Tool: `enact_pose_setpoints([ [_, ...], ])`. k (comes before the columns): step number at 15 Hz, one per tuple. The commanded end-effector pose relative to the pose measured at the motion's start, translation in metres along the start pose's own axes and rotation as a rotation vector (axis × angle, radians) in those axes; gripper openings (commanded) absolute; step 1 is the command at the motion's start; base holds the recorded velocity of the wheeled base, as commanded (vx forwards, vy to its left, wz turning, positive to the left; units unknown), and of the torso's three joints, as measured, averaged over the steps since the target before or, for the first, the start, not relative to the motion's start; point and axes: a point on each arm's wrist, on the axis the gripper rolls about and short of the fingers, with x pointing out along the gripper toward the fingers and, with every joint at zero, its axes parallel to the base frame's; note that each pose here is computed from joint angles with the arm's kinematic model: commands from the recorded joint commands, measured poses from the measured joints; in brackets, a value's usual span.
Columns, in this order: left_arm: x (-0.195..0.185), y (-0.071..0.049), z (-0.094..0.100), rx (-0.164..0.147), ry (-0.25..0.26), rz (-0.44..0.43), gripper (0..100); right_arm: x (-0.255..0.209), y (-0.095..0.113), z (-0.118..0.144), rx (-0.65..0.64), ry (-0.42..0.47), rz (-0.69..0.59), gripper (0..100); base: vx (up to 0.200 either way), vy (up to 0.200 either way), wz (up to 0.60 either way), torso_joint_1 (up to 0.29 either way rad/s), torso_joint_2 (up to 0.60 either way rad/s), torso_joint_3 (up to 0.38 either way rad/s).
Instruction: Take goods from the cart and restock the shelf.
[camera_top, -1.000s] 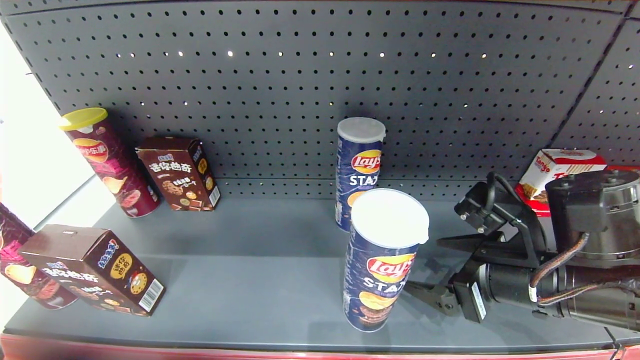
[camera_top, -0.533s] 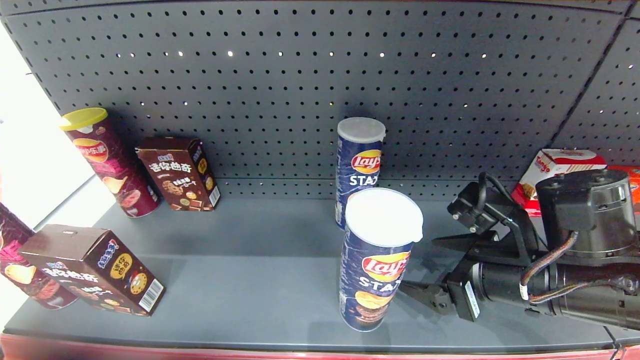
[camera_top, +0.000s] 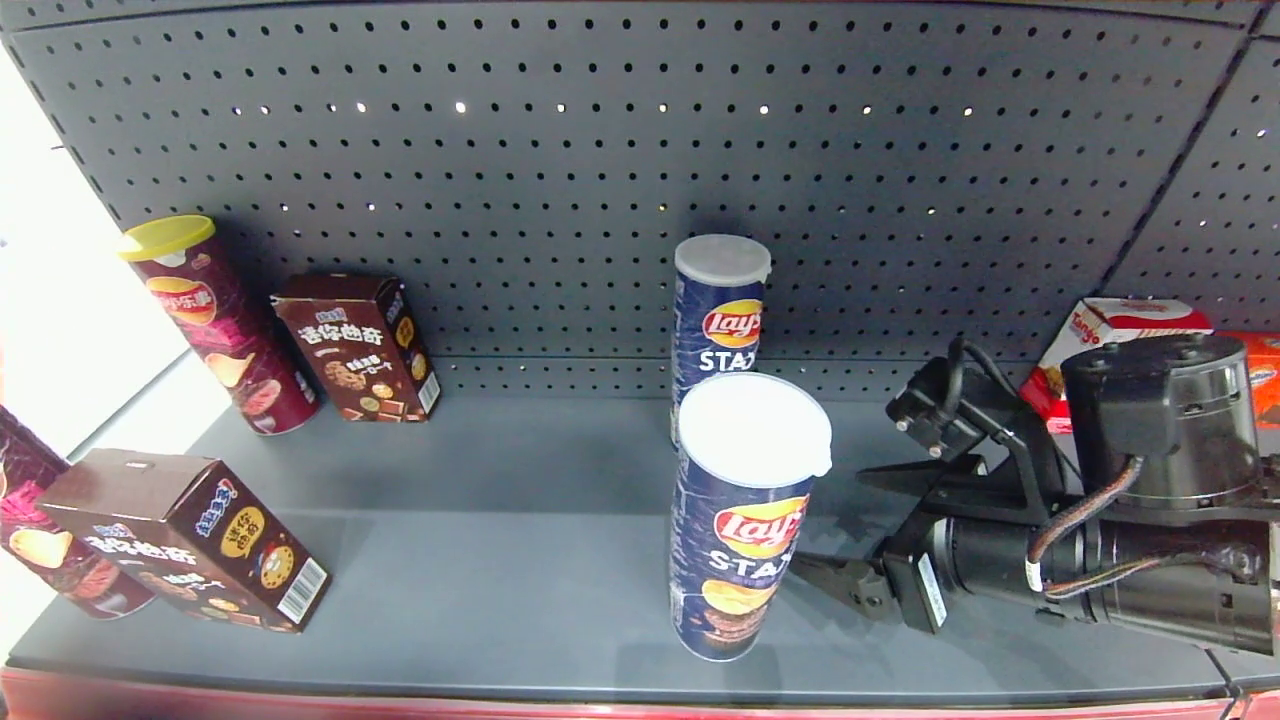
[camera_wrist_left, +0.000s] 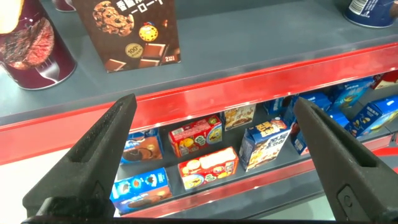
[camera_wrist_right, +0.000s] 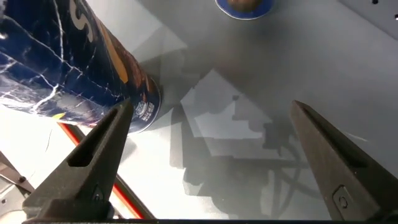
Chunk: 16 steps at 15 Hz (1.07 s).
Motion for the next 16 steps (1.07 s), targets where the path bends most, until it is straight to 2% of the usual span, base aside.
enact_pose_setpoints([
  [1, 0.0, 0.0, 0.0, 0.0, 0.001, 0.001, 100, -0.004, -0.005, 0.003, 0.007, -0.026, -0.02, 100, 0.0, 0.0, 0.0, 0.0, 0.0, 0.0],
  [2, 0.0, 0.0, 0.0, 0.0, 0.001, 0.002, 100, -0.005, -0.006, 0.004, 0.01, -0.036, -0.027, 100, 0.0, 0.0, 0.0, 0.0, 0.0, 0.0],
  [5, 0.0, 0.0, 0.0, 0.002, 0.001, -0.001, 100, -0.04, -0.029, 0.013, 0.045, -0.143, -0.134, 100, 0.0, 0.0, 0.0, 0.0, 0.0, 0.0],
  [6, 0.0, 0.0, 0.0, 0.002, 0.001, -0.001, 100, -0.04, -0.029, 0.013, 0.045, -0.143, -0.134, 100, 0.0, 0.0, 0.0, 0.0, 0.0, 0.0],
  [8, 0.0, 0.0, 0.0, 0.002, 0.003, -0.001, 100, -0.083, -0.048, 0.012, 0.077, -0.232, -0.267, 100, 0.0, 0.0, 0.0, 0.0, 0.0, 0.0],
  [10, 0.0, 0.0, 0.0, 0.003, 0.001, -0.002, 100, -0.108, -0.056, 0.006, 0.094, -0.275, -0.353, 100, 0.0, 0.0, 0.0, 0.0, 0.0, 0.0],
  [11, 0.0, 0.0, 0.0, 0.003, 0.001, -0.002, 100, -0.133, -0.06, -0.003, 0.109, -0.313, -0.449, 100, 0.0, 0.0, 0.0, 0.0, 0.0, 0.0],
  [14, 0.0, 0.0, 0.0, 0.02, 0.001, -0.005, 100, -0.172, -0.052, -0.026, 0.123, -0.369, -0.6, 100, 0.0, 0.0, 0.0, 0.0, 0.0, 0.0],
  [16, 0.0, 0.0, 0.0, 0.045, 0.003, -0.019, 100, -0.194, -0.035, -0.051, 0.123, -0.407, -0.687, 100, 0.0, 0.0, 0.0, 0.0, 0.0, 0.0],
])
